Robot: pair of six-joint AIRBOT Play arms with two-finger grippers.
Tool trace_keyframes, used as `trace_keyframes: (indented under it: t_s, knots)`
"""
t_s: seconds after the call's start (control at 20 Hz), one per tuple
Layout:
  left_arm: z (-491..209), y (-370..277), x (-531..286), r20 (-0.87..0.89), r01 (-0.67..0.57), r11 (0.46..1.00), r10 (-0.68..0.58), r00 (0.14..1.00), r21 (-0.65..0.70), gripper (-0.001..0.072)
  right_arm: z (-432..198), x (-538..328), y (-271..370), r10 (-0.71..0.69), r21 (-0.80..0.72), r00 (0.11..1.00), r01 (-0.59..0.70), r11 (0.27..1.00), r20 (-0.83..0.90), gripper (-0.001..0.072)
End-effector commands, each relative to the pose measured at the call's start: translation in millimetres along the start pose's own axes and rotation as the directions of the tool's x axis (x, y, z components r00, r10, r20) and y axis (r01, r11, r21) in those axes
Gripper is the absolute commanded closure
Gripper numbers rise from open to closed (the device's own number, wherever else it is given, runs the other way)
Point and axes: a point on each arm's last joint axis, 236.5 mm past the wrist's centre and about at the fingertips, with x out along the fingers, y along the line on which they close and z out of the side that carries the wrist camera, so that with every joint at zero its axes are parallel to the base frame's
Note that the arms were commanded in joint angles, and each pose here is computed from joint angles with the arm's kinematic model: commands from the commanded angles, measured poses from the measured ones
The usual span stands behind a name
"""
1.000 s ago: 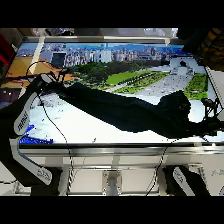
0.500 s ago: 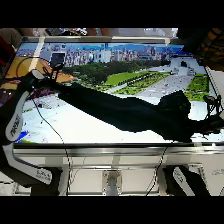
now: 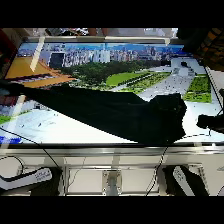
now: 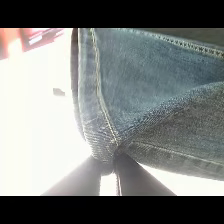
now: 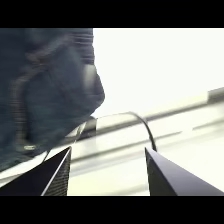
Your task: Fold the clothes and pants, and hang the long-sleeved shirts on hangers.
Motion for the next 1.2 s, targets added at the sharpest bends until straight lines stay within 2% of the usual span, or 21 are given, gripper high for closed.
trace_keyframes:
  t_s: [0.0,0.1,0.25,0.75,0.9,1.0,1.1,1.15]
  knots:
    - [-24,35,-18,-0.024,-0.050,0.994,0.048,0.999,-0.098,0.0666,-36,33,6,0.118,0.134,0.988,-0.105,0.985,-0.094,0.0199]
    - [-30,42,-13,-0.046,-0.060,0.992,0.056,0.997,-0.107,0.0666,-66,60,28,0.235,0.205,0.959,-0.201,0.958,-0.160,0.0199]
    - [-37,46,1,-0.088,-0.055,0.992,0.045,0.995,-0.110,0.0666,-67,83,67,0.381,0.234,0.919,-0.350,0.907,-0.102,0.0200]
    - [-48,47,22,-0.144,-0.032,0.992,0.014,0.989,-0.121,0.0665,-47,120,58,0.333,0.256,0.943,-0.326,0.910,0.016,0.0223]
    - [-48,47,22,-0.144,-0.032,0.992,0.014,0.989,-0.121,0.0665,-34,130,64,0.371,0.276,0.927,-0.369,0.888,0.046,0.0278]
    - [-48,47,22,-0.145,-0.031,0.992,0.014,0.989,-0.121,0.0665,-31,137,74,0.420,0.287,0.907,-0.414,0.864,0.045,0.0281]
    - [-50,46,22,-0.152,-0.027,0.992,0.008,0.988,-0.122,0.0665,-28,141,85,0.474,0.303,0.879,-0.464,0.832,0.044,0.0378]
    - [-51,45,22,-0.157,-0.024,0.992,0.004,0.988,-0.123,0.0665,-27,142,90,0.499,0.307,0.865,-0.487,0.818,0.043,0.0464]
